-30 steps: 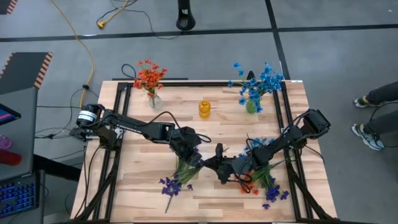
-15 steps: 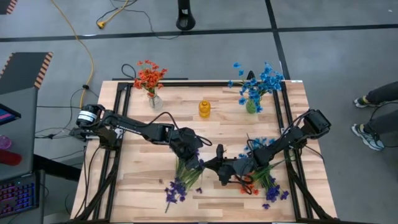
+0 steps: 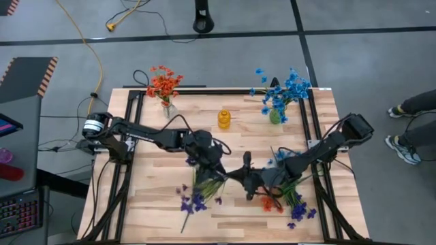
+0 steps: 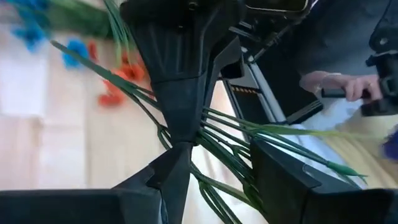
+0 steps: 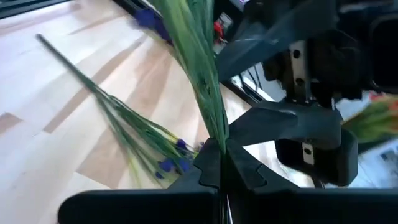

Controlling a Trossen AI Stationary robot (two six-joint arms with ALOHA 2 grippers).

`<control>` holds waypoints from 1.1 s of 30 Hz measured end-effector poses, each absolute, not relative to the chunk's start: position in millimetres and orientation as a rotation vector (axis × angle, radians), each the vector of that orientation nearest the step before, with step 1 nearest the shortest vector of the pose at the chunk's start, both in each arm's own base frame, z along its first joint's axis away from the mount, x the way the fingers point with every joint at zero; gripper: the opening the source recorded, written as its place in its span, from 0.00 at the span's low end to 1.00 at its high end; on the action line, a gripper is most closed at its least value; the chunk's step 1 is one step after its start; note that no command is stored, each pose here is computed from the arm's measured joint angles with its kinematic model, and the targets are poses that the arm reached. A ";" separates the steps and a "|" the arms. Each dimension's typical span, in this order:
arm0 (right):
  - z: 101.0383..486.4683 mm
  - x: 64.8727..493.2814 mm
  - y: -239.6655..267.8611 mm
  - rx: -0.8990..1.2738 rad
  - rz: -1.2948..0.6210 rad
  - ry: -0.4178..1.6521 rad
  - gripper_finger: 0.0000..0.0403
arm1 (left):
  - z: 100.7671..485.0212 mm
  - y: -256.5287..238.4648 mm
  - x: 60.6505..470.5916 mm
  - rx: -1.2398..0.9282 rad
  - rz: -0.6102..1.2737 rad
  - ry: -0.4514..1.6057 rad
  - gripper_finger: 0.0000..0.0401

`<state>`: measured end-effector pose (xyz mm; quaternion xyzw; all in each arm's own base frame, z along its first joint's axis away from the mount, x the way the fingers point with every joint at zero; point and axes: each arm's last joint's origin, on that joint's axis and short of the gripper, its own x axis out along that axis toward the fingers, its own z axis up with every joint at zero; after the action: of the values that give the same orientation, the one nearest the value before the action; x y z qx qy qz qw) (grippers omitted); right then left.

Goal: Sort flowers into vase by color
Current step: Put the purple bottom left flower into the orange vase

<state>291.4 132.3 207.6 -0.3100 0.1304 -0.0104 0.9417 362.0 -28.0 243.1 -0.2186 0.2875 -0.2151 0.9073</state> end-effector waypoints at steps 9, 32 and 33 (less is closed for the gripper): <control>223.6 287.6 117.8 -0.541 -0.080 0.273 0.07 | 294.9 9.9 329.5 -0.289 -0.325 0.446 0.40; 245.0 309.1 48.2 -0.326 -0.377 0.116 0.07 | 365.7 25.5 170.1 0.072 0.201 0.248 0.40; 246.0 309.7 44.9 -0.309 -0.383 0.105 0.07 | 366.1 25.3 163.3 0.064 0.228 0.240 0.40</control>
<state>309.7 44.9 246.0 -0.1530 0.0518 -0.1893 0.9685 163.3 25.3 366.1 0.0317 0.1195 0.1135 0.9858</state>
